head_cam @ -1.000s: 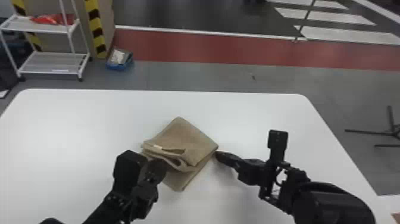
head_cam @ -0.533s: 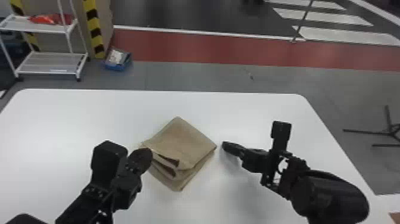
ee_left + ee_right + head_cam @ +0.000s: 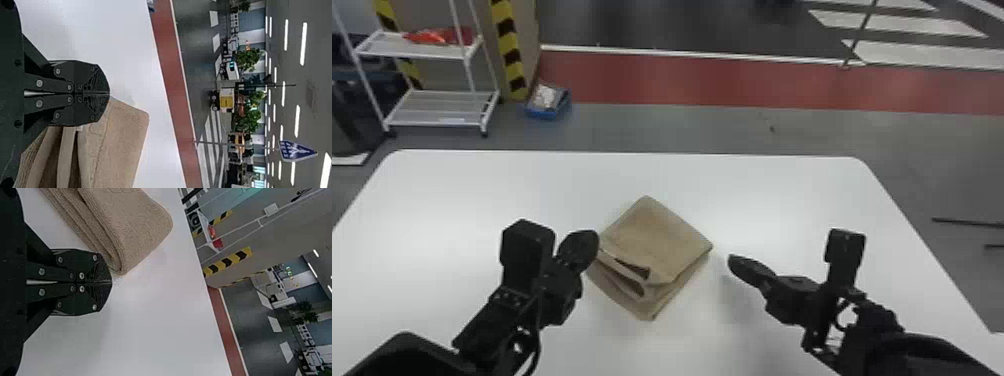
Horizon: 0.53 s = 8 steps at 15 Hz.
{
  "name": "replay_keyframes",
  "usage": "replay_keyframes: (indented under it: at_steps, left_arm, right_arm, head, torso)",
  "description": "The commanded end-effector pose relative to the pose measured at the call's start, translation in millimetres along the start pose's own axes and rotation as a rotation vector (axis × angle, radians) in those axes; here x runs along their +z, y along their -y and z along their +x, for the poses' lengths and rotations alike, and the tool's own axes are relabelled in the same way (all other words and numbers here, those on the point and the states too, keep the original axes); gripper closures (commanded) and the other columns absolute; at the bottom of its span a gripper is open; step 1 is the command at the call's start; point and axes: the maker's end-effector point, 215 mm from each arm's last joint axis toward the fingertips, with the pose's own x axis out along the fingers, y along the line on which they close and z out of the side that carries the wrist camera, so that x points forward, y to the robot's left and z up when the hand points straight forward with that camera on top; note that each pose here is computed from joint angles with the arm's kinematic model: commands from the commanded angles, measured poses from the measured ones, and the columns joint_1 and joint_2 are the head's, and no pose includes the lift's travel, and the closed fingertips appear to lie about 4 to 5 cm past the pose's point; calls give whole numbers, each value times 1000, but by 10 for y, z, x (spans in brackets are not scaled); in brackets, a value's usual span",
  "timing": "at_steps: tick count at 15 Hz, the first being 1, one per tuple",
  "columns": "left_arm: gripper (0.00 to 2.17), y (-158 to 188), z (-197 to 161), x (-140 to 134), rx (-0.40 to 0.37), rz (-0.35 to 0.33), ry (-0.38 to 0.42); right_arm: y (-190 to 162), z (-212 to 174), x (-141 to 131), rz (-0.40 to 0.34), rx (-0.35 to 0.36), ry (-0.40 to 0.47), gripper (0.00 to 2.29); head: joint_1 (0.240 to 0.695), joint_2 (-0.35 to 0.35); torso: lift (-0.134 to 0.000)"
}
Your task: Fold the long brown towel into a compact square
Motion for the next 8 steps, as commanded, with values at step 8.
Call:
replay_keyframes:
  at_steps: [8]
  left_arm:
    - [2108, 65, 38, -22, -6, -14, 8]
  right_arm:
    - [-464, 606, -8, -28, 97, -41, 2186]
  head:
    - [695, -106]
  torso:
    - [-114]
